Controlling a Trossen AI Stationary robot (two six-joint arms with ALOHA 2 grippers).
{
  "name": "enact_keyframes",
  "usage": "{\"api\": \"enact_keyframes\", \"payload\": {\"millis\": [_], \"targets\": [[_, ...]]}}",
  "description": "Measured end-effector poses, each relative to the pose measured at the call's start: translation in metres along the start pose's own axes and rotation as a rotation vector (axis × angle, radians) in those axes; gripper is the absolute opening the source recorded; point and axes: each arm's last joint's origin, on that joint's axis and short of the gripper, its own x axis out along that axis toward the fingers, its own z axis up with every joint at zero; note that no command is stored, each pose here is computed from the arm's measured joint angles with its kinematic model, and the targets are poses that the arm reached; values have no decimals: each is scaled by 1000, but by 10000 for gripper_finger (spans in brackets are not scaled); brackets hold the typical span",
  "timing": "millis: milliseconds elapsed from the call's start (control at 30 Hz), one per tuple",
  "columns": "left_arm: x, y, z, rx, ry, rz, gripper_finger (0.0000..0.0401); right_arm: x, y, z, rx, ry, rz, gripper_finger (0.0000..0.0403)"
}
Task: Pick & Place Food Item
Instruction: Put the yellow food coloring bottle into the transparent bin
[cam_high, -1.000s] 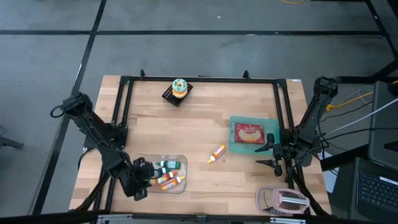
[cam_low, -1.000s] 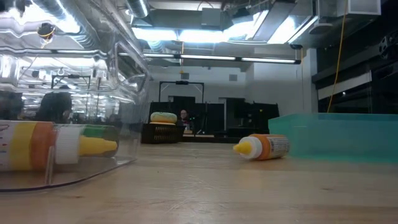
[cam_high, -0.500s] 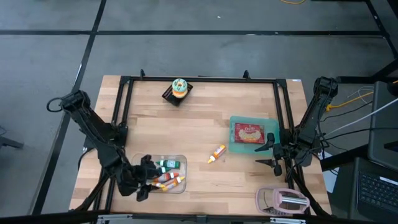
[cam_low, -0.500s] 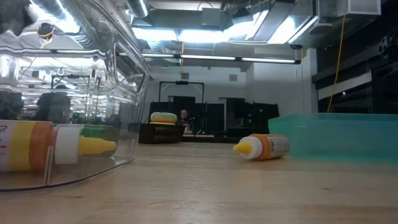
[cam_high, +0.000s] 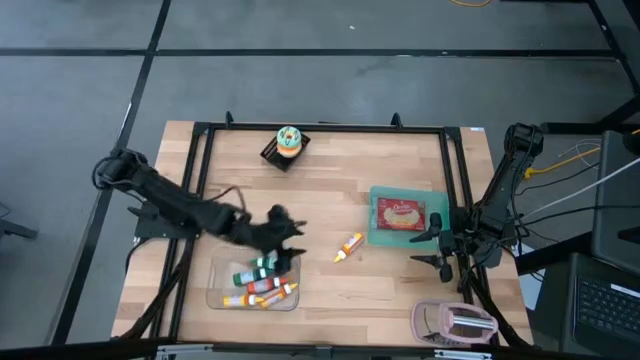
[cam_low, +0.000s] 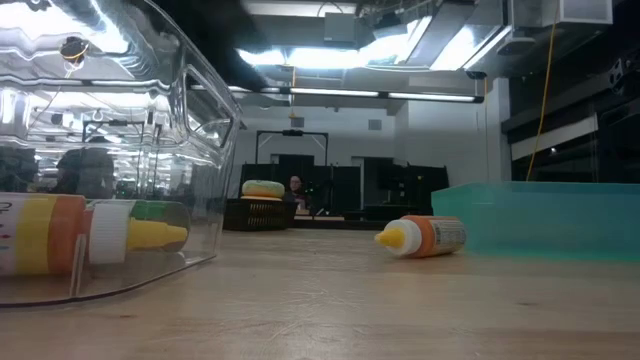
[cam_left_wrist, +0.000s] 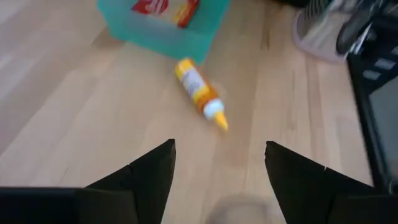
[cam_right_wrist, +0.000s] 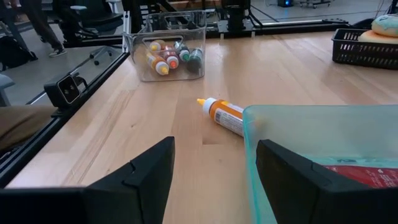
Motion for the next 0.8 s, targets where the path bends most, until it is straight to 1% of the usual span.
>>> {"api": "enact_keyframes", "payload": {"millis": [100, 200, 300, 367, 467, 667, 800], "targets": [[21, 14, 14, -24, -32, -51, 242, 0, -1, -1, -4, 1, -7, 224], [39, 26, 21, -18, -44, -71, 242, 0, -1, -1, 4, 6, -11, 224], [58, 33, 27, -10, -13, -47, 242, 0, -1, -2, 9, 7, -13, 224], [72, 32, 30, -6, 8, -41, 242, 0, -1, -2, 12, 8, -13, 224], [97, 30, 34, -4, 72, -48, 242, 0, -1, -2, 14, 8, -13, 224], [144, 25, 39, 44, 283, 55, 242, 0, -1, -2, 12, 8, -13, 224], [166, 18, 46, 78, 340, 77, 242, 0, -2, -2, 6, 11, -15, 224]]}}
